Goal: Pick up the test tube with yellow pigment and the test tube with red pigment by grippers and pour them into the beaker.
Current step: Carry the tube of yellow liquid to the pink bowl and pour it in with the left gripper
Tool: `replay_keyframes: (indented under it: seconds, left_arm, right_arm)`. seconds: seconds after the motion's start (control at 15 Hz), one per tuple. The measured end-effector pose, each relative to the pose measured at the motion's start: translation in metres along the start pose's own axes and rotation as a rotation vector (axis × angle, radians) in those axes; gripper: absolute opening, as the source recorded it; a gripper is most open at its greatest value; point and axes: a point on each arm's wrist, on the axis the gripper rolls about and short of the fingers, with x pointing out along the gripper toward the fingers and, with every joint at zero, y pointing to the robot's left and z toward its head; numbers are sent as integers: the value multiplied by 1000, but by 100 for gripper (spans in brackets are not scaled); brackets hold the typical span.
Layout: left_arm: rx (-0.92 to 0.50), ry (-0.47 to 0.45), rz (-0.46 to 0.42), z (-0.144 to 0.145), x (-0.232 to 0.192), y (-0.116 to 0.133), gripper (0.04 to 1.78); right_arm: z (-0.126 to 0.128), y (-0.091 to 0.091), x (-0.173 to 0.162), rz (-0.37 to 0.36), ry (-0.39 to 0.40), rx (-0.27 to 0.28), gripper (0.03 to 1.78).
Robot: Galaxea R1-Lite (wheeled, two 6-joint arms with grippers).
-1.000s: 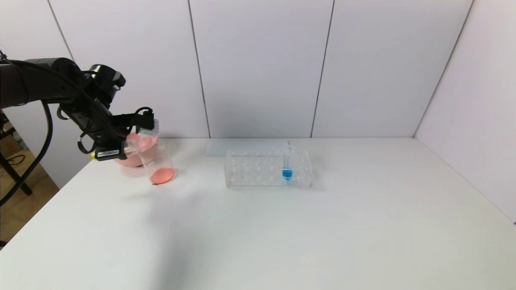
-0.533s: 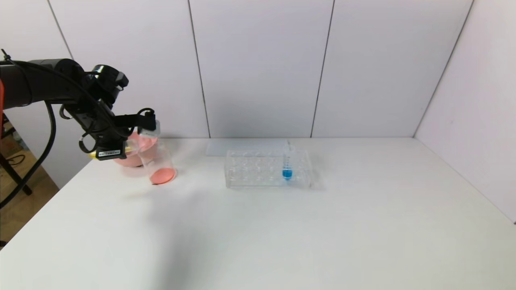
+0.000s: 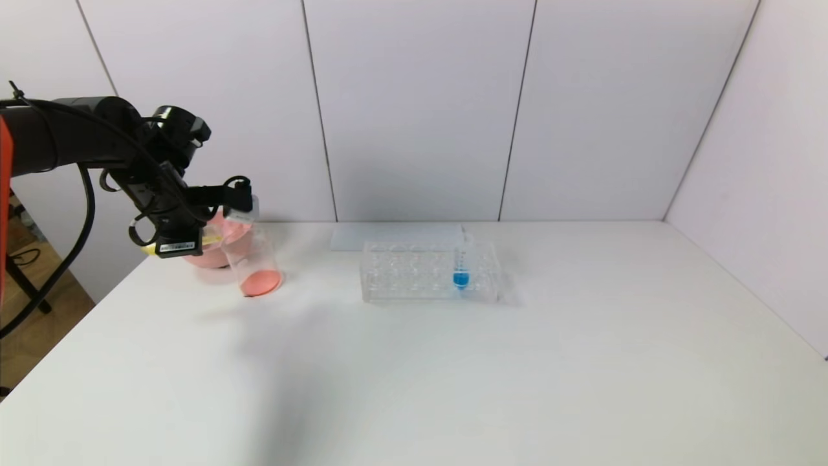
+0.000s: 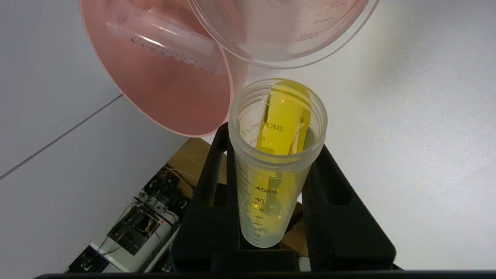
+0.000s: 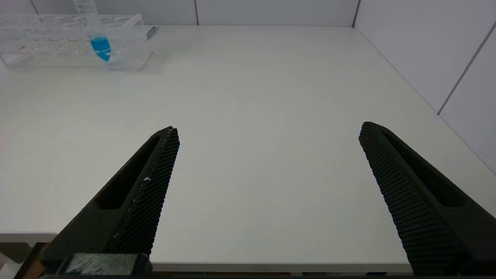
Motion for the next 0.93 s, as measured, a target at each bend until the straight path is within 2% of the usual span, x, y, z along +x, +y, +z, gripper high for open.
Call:
replay_keyframes:
  seconds: [0.2,0.93]
  left_arm:
    - [4,34,13,1,0,0,47]
    - [18,53,33,9,2,-1,47]
  right_arm:
    - [0,0,0,0,0,0,170]
    - [0,0,0,0,0,0,170]
